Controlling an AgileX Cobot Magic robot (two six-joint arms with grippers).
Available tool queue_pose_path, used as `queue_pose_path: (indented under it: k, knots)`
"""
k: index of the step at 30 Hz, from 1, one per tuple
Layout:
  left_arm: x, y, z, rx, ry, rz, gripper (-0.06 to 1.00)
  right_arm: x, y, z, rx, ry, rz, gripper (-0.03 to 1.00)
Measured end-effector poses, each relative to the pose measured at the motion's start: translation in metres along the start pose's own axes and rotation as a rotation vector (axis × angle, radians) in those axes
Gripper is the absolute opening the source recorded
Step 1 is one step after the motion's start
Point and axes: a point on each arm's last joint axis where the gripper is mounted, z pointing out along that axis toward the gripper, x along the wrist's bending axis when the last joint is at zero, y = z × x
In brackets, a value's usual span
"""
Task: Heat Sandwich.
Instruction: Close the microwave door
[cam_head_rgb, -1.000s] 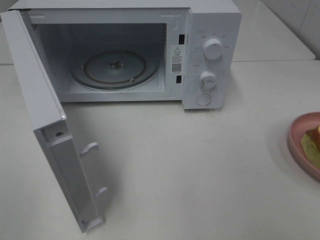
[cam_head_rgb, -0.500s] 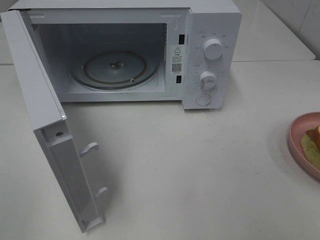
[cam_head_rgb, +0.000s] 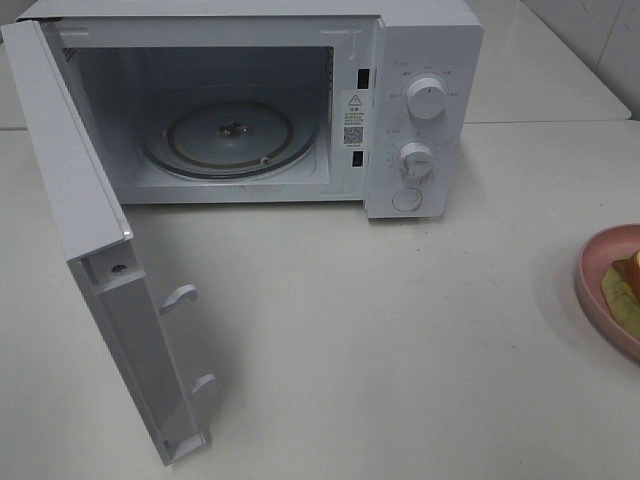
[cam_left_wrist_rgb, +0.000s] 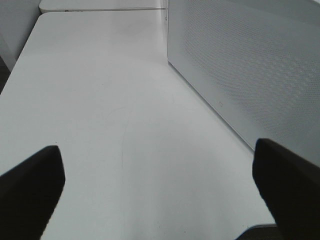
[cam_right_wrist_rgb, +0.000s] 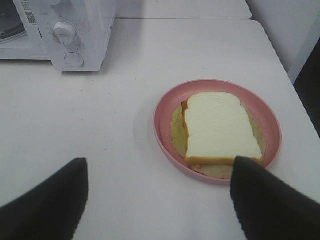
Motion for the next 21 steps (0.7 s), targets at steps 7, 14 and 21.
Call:
queue_pose_path:
  k: [7, 14, 21]
  knots:
    - [0.0, 0.0, 0.0, 0.0, 0.0, 0.0, 0.97, 0.0, 0.0, 0.0, 0.0, 0.0, 0.0, 0.76]
    - [0.0, 0.0, 0.0, 0.0, 0.0, 0.0, 0.97, 0.0, 0.0, 0.0, 0.0, 0.0, 0.0, 0.76]
    - [0.0001, 0.0, 0.0, 0.0, 0.001, -0.013, 0.97, 0.0, 0.0, 0.0, 0.0, 0.0, 0.0, 0.76]
